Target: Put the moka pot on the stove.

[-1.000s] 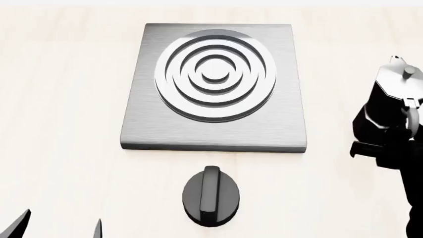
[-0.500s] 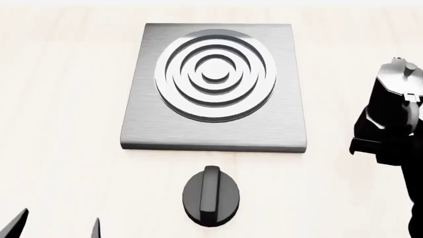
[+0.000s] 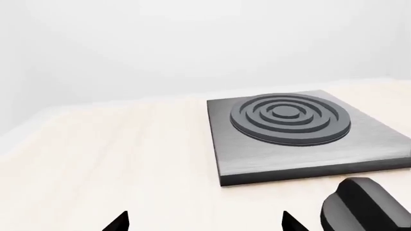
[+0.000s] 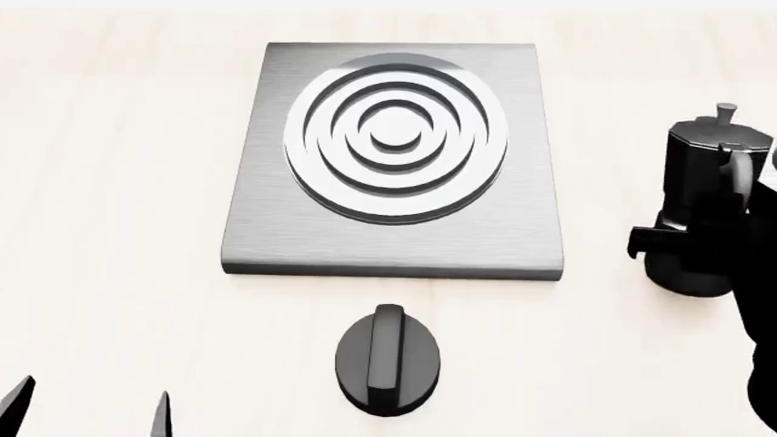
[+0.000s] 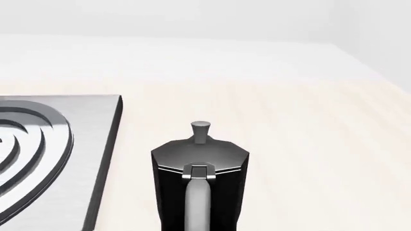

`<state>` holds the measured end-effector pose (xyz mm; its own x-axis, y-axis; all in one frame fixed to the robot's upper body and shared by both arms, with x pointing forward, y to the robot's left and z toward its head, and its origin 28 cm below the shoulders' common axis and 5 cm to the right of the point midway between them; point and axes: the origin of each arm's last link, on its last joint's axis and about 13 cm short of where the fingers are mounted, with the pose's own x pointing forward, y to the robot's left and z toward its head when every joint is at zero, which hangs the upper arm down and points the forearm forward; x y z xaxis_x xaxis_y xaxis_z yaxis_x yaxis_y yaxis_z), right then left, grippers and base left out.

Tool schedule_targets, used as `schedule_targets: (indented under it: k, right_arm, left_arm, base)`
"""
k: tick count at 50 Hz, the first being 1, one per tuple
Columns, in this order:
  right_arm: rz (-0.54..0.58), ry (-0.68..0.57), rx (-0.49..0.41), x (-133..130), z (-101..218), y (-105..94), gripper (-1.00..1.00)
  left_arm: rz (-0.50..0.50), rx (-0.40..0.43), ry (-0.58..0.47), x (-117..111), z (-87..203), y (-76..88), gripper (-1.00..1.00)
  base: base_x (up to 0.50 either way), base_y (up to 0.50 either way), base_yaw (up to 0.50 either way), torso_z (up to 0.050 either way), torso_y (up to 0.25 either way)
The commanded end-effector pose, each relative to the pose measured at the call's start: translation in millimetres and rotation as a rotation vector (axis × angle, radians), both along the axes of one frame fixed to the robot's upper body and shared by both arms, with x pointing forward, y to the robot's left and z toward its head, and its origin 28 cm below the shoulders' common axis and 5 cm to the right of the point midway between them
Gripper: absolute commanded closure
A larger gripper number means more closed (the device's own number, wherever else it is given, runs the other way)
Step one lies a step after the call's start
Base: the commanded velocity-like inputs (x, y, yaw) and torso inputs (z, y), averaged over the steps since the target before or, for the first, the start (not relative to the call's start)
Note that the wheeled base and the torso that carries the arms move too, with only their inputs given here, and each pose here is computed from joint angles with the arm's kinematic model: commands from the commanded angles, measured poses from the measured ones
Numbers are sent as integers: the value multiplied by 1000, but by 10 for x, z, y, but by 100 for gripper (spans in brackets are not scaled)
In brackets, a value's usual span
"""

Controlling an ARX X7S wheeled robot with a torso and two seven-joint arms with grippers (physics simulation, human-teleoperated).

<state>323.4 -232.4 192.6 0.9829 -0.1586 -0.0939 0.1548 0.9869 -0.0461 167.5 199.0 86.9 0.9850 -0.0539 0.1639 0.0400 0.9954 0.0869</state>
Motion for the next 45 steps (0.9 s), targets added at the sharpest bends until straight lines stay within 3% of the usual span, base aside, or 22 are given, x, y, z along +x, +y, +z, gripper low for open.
schedule_targets:
  k: [1, 12, 28, 45]
  right_arm:
    - [35, -63, -28, 58, 224, 71, 100]
    - [108, -73, -72, 161, 422, 253, 100]
    - [197, -115, -61, 381, 674, 525, 100]
    - [246, -122, -64, 789, 873, 796, 100]
  left_arm:
    - [12, -38, -46, 15, 71, 40, -100]
    - [17, -53, -59, 0, 118, 70, -100]
    - [0, -68, -49, 15, 104, 60, -100]
    - [1, -88, -41, 40, 105, 90, -100]
  base:
    - [0, 0, 0, 0, 0]
    - [0, 0, 0, 0, 1]
    - [0, 0, 0, 0, 1]
    - [0, 0, 0, 0, 1]
